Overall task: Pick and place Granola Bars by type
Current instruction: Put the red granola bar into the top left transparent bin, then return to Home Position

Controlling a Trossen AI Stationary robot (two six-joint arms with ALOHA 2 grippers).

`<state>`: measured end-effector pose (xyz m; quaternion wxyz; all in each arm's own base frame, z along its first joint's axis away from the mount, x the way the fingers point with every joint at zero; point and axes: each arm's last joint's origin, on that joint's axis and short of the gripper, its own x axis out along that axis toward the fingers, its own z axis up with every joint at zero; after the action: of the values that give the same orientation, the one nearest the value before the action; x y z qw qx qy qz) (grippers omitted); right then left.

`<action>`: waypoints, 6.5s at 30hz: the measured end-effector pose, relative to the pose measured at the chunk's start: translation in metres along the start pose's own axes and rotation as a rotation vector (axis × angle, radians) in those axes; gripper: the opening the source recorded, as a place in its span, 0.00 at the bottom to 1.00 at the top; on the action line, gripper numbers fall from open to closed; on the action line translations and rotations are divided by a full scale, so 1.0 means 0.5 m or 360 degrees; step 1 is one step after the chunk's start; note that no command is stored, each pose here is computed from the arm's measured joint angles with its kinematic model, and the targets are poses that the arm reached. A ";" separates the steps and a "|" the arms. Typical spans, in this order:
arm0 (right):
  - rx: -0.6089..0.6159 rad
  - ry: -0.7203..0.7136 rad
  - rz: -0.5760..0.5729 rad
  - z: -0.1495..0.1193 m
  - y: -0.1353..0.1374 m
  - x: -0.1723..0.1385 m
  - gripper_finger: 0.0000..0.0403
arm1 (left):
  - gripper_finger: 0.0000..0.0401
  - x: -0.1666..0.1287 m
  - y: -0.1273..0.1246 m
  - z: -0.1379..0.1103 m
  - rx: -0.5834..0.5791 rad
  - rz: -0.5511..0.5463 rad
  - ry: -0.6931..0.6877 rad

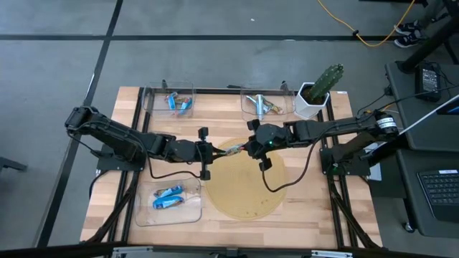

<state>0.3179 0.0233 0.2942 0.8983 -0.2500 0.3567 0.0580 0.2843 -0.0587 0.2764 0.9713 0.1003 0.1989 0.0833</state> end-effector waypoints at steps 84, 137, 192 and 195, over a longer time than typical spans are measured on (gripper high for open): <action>0.0204 0.0118 -0.0326 -0.079 0.090 -0.233 0.33 | 0.02 -0.217 0.419 -0.273 -0.0914 0.1389 0.0883; 0.0451 -0.0101 -0.0501 -0.123 0.134 -0.186 0.33 | 0.37 -0.251 0.110 -0.301 -0.0690 -0.0352 -0.0801; 0.0310 -0.1381 -0.0533 -0.388 0.156 -0.272 0.33 | 0.37 -0.253 0.098 -0.364 -0.0647 -0.0425 -0.0364; 0.0269 -0.1325 -0.0447 -0.399 0.172 -0.226 0.33 | 0.37 -0.253 0.098 -0.364 -0.0647 -0.0423 -0.0364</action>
<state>0.0880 0.0083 0.2109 0.9817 -0.1772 -0.0693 0.0017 0.0903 -0.0072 0.1703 0.9901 -0.1152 0.0786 -0.0185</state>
